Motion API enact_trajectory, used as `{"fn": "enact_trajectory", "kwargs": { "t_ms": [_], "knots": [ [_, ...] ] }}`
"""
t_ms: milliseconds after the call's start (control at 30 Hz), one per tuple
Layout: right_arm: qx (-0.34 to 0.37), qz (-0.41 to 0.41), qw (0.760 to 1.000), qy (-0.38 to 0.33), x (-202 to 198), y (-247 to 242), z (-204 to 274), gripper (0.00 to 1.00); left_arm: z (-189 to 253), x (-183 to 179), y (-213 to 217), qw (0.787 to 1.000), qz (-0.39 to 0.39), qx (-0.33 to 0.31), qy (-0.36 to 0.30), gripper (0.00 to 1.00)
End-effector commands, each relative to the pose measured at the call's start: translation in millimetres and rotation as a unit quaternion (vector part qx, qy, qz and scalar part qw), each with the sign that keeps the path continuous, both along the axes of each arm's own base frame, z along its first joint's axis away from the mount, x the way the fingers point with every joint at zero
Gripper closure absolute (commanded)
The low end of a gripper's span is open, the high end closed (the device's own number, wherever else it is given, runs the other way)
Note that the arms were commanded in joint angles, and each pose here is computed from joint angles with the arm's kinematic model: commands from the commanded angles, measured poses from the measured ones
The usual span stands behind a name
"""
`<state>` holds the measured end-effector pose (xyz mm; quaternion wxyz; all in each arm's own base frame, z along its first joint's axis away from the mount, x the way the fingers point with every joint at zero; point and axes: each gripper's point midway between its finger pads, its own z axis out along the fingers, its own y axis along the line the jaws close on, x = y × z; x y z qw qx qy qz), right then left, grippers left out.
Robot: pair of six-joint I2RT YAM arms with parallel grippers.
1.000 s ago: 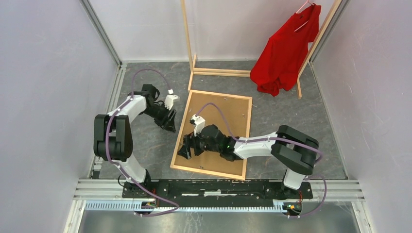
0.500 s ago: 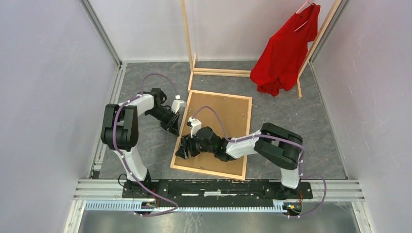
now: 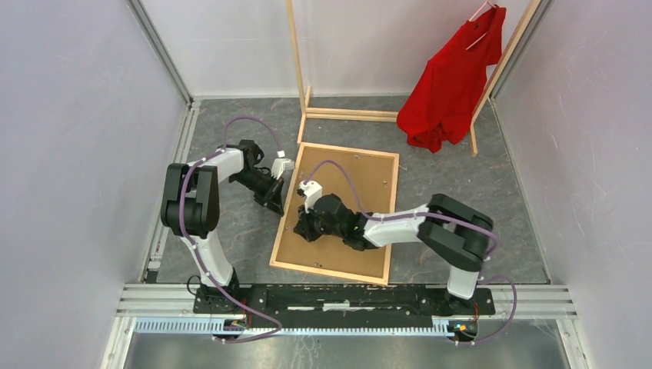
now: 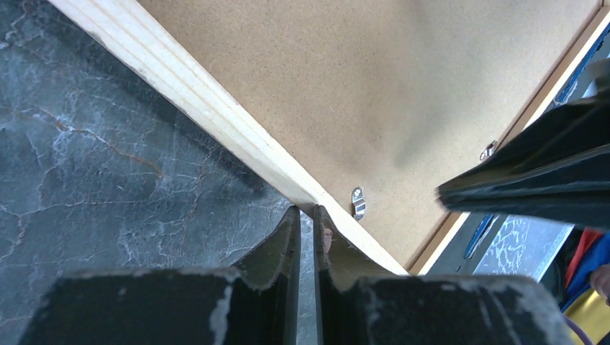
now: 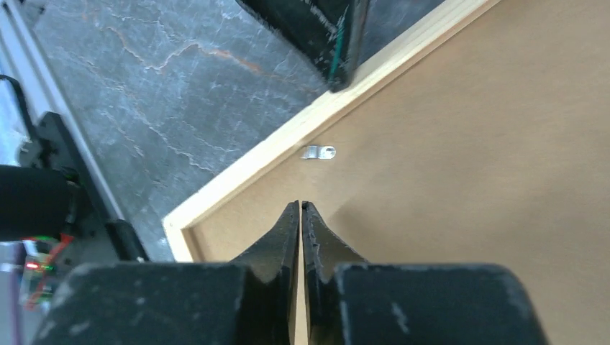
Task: Put the photo into the frame
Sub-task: Place the photo frame item in the photo frame, then install the photo frame at the center of the board.
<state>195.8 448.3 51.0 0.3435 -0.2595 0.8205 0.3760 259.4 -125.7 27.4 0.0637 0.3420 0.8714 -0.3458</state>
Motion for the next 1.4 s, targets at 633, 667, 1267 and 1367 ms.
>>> {"fn": "enact_trajectory", "kwargs": {
  "t_ms": [633,667,1267,1367],
  "knots": [
    [-0.135,0.052,0.924,-0.353,-9,7,15,1.00,-7,3,8,0.999,-0.008,0.028,-0.021,0.93],
    [-0.136,0.052,0.924,-0.353,-8,9,13,1.00,-6,2,8,0.999,-0.009,0.028,-0.022,0.93],
    [-0.156,0.043,0.925,-0.343,-1,25,-7,1.00,-5,-4,10,0.999,-0.021,0.028,-0.018,0.94],
    [-0.157,0.042,0.925,-0.343,0,26,-7,1.00,-6,-5,10,0.999,-0.023,0.030,-0.017,0.94]
  ]
}}
